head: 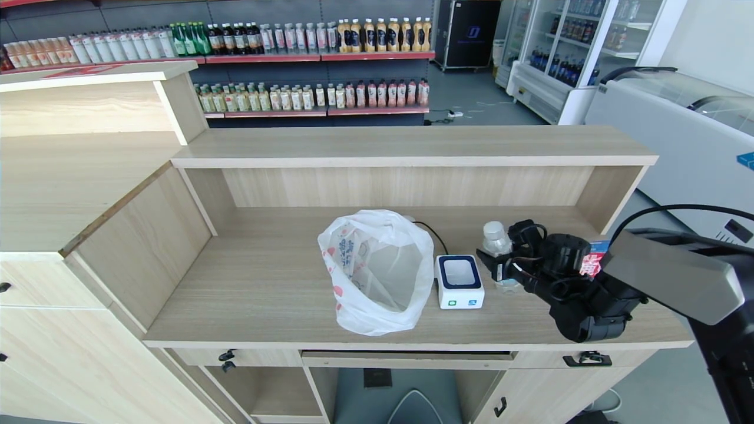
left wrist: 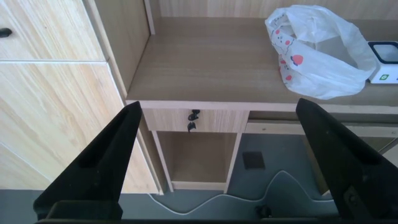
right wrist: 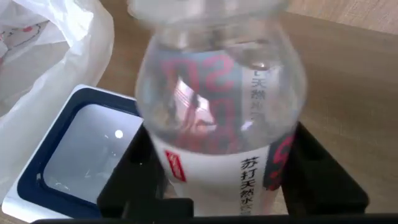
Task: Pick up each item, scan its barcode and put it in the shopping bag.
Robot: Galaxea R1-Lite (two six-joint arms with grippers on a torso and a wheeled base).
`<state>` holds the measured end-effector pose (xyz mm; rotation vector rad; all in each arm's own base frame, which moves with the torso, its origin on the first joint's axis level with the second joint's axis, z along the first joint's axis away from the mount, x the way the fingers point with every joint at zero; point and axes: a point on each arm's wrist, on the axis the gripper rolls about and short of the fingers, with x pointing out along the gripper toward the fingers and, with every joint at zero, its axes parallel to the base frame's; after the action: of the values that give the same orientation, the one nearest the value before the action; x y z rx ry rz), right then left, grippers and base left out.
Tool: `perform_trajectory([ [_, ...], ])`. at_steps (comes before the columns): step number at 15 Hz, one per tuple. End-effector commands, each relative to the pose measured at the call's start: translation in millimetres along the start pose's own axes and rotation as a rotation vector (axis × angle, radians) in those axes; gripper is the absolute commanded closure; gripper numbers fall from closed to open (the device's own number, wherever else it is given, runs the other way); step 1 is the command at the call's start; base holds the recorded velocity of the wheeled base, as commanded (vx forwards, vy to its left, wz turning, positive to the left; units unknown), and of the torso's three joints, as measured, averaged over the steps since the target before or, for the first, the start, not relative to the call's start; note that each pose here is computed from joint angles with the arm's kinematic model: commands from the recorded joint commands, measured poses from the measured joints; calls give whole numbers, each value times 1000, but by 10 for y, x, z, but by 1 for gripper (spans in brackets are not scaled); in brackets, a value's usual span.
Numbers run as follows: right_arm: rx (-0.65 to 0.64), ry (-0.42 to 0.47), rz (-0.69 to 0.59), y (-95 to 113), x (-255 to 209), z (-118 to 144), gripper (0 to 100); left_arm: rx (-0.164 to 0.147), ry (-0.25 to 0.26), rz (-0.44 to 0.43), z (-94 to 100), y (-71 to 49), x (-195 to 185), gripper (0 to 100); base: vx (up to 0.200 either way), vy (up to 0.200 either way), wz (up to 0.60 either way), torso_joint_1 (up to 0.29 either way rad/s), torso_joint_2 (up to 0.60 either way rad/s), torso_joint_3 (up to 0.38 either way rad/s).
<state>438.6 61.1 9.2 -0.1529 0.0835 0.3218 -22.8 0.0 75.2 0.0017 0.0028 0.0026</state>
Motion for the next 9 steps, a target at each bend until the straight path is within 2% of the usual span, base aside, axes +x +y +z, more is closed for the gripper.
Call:
perform_trajectory([
  [1,-4,-10,-1,-5,-30,63,100,0,-1,1,1,0,0,0,0,0,0,0,0,0],
  [6,-7,54,-1,15,-170,-31,100,0,-1,1,1,0,0,0,0,0,0,0,0,0],
  [9,-19,59,-2,9,-258,35,100,0,-1,1,1,0,0,0,0,0,0,0,0,0],
])
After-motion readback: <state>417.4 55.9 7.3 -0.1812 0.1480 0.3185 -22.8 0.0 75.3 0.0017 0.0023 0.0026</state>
